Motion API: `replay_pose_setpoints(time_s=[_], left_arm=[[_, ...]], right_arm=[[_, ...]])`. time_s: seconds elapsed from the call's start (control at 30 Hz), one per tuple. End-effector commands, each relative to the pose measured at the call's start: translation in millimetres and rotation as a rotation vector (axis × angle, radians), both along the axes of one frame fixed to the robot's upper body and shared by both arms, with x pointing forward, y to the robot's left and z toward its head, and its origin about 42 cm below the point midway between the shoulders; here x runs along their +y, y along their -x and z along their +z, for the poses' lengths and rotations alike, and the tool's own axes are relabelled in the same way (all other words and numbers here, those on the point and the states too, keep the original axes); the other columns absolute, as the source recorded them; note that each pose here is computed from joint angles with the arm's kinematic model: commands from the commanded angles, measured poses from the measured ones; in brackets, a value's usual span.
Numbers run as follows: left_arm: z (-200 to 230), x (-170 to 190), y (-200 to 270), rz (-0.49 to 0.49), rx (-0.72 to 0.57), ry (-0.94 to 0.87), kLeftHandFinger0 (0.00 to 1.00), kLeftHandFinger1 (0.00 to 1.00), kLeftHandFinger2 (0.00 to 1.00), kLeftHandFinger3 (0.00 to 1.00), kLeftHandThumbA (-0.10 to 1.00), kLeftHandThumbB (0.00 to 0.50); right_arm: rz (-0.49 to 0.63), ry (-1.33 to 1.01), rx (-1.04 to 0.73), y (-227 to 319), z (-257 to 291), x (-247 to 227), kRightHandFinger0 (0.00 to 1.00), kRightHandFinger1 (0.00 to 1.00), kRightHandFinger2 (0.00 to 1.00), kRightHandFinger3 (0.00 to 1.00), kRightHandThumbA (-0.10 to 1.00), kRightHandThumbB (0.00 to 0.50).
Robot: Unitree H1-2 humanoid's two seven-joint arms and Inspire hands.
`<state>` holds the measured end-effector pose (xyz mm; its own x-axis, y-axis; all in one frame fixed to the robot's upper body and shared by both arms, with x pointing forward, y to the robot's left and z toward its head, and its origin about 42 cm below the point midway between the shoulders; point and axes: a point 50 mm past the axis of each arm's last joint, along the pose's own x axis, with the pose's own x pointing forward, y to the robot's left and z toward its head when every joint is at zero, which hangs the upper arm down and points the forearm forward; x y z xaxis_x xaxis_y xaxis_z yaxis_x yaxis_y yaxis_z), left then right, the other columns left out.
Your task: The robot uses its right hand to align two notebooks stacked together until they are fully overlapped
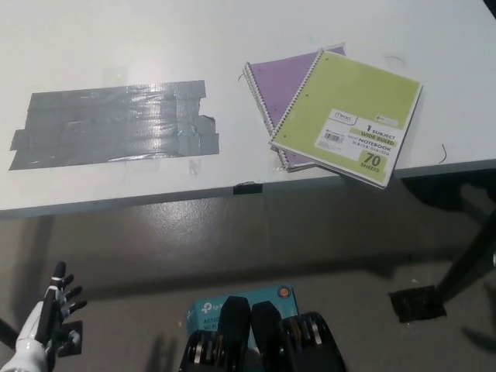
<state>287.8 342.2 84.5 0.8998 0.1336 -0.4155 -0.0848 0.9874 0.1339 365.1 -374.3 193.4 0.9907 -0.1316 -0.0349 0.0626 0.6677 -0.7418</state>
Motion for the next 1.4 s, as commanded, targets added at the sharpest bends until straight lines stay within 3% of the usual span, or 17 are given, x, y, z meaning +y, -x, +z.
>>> replay_pose_setpoints(time_s=[0.0, 0.1, 0.23, 0.33, 0.43, 0.57, 0.6, 0.77, 1.0, 1.13, 1.3, 1.37], left_arm=[[12.8, 1.2, -2.2, -0.045, -0.021, -0.036, 0.83, 0.9, 1.0, 1.0, 1.0, 0.14], [13.4, 1.6, 1.5, -0.045, -0.019, -0.04, 0.84, 0.9, 1.0, 1.0, 1.0, 0.13], [12.8, -1.6, 4.4, -0.051, -0.02, -0.051, 0.83, 0.87, 0.98, 1.0, 1.0, 0.132], [11.7, -5.4, 7.1, -0.054, -0.014, -0.052, 0.84, 0.89, 0.99, 1.0, 1.0, 0.11], [10.2, -8.2, 6.9, -0.055, -0.012, -0.052, 0.81, 0.86, 0.96, 1.0, 1.0, 0.115], [9.8, -9.1, 8.1, -0.064, -0.013, -0.056, 0.76, 0.83, 0.95, 1.0, 1.0, 0.113], [8.9, -9.2, 10.3, -0.064, -0.008, -0.062, 0.77, 0.83, 0.94, 1.0, 1.0, 0.114], [7.4, -14.5, 11.3, -0.081, 0.001, -0.064, 0.81, 0.86, 0.96, 1.0, 1.0, 0.093], [2.6, -18.9, 17.0, -0.092, 0.013, -0.071, 0.82, 0.84, 0.94, 1.0, 1.0, 0.118], [0.8, -22.7, 18.3, -0.09, 0.016, -0.054, 0.81, 0.84, 0.93, 1.0, 1.0, 0.095], [1.5, -26.9, 19.5, -0.102, 0.013, -0.063, 0.81, 0.84, 0.9, 1.0, 1.0, 0.137], [-1.0, -28.0, 19.9, -0.09, 0.014, -0.011, 0.79, 0.83, 0.9, 1.0, 1.0, 0.124]], right_arm=[[-0.095, 0.176, -0.277, -37.7, 134.9, 4.6, 1.0, 1.0, 1.0, 1.0, 1.0, 0.487], [-0.061, 0.185, -0.373, -48.5, 179.0, 20.8, 1.0, 1.0, 1.0, 1.0, 1.0, 0.5], [0.016, 0.209, -0.502, -61.4, 233.5, 62.4, 1.0, 1.0, 1.0, 1.0, 1.0, 0.418], [0.071, 0.263, -0.492, -80.4, 254.6, 98.8, 1.0, 1.0, 1.0, 1.0, 1.0, 0.475], [0.119, 0.267, -0.487, -89.4, 267.5, 122.7, 1.0, 1.0, 1.0, 1.0, 1.0, 0.45], [0.156, 0.273, -0.464, -104.1, 278.0, 154.7, 1.0, 1.0, 1.0, 1.0, 1.0, 0.469], [0.172, 0.263, -0.441, -114.1, 277.2, 167.3, 1.0, 1.0, 1.0, 1.0, 1.0, 0.478], [0.149, 0.294, -0.34, -141.6, 266.8, 179.5, 1.0, 1.0, 1.0, 1.0, 1.0, 0.426], [0.119, 0.323, -0.195, -180.6, 246.3, 193.4, 1.0, 1.0, 1.0, 1.0, 1.0, 0.38], [0.101, 0.303, -0.161, -192.2, 235.7, 203.4, 1.0, 1.0, 1.0, 1.0, 1.0, 0.374], [0.085, 0.253, -0.145, -196.2, 216.7, 211.6, 1.0, 1.0, 1.0, 1.0, 1.0, 0.407], [0.029, 0.162, -0.162, -196.3, 196.5, 221.7, 1.0, 1.0, 1.0, 1.0, 1.0, 0.382]])
